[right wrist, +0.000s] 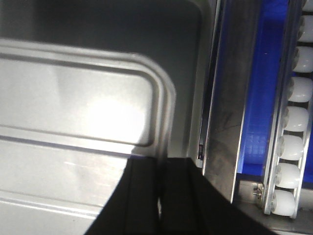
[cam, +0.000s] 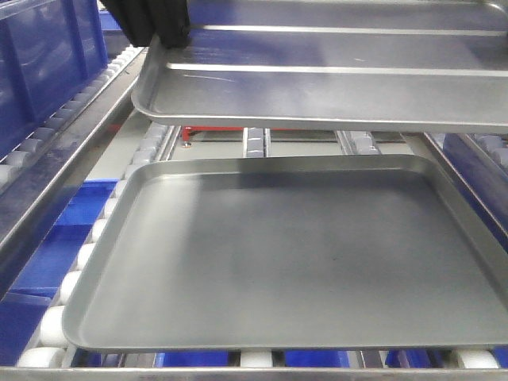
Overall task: Grab silver tray and place in blue box
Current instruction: 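Hold the tray raised with both grippers while the base drives away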
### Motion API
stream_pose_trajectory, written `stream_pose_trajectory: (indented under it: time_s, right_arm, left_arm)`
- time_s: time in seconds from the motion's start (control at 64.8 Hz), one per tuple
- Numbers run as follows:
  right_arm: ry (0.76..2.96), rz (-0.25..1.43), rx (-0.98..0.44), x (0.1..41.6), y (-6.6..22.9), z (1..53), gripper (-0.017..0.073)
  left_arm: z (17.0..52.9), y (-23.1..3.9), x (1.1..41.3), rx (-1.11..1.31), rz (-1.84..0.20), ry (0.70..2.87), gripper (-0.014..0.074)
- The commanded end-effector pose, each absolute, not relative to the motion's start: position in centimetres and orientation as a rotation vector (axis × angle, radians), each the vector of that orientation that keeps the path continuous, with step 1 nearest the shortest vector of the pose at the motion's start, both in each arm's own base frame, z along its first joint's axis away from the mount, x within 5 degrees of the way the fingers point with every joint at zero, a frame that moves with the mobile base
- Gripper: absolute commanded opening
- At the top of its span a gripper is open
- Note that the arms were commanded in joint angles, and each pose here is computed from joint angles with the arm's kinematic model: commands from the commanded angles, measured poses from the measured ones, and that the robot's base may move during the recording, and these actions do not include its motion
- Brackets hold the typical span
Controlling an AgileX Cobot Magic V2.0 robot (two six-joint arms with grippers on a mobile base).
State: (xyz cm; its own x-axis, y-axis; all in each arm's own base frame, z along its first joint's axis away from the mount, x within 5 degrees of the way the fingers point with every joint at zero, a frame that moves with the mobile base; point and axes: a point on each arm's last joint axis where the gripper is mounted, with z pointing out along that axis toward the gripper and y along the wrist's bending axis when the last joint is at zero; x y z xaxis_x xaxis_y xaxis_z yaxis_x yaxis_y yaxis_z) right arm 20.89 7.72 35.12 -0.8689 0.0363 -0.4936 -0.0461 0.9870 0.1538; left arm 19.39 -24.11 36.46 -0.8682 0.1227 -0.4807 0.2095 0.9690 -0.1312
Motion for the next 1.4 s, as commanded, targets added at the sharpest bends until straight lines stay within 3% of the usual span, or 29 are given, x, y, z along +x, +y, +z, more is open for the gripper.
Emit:
stream_pose_trajectory:
  time_s: [0.0,1.39]
  right_arm:
    - [2.524,0.183,-0.029,20.74,7.18,36.78,0.0057]
    - [2.524,0.183,-0.028,20.75,7.16,36.78,0.0057]
  left_arm:
    - [38.66,-23.08,19.01,0.242,-0.248,2.549,-0.0097]
    - [38.66,-23.08,19.01,0.242,-0.248,2.549,-0.0098]
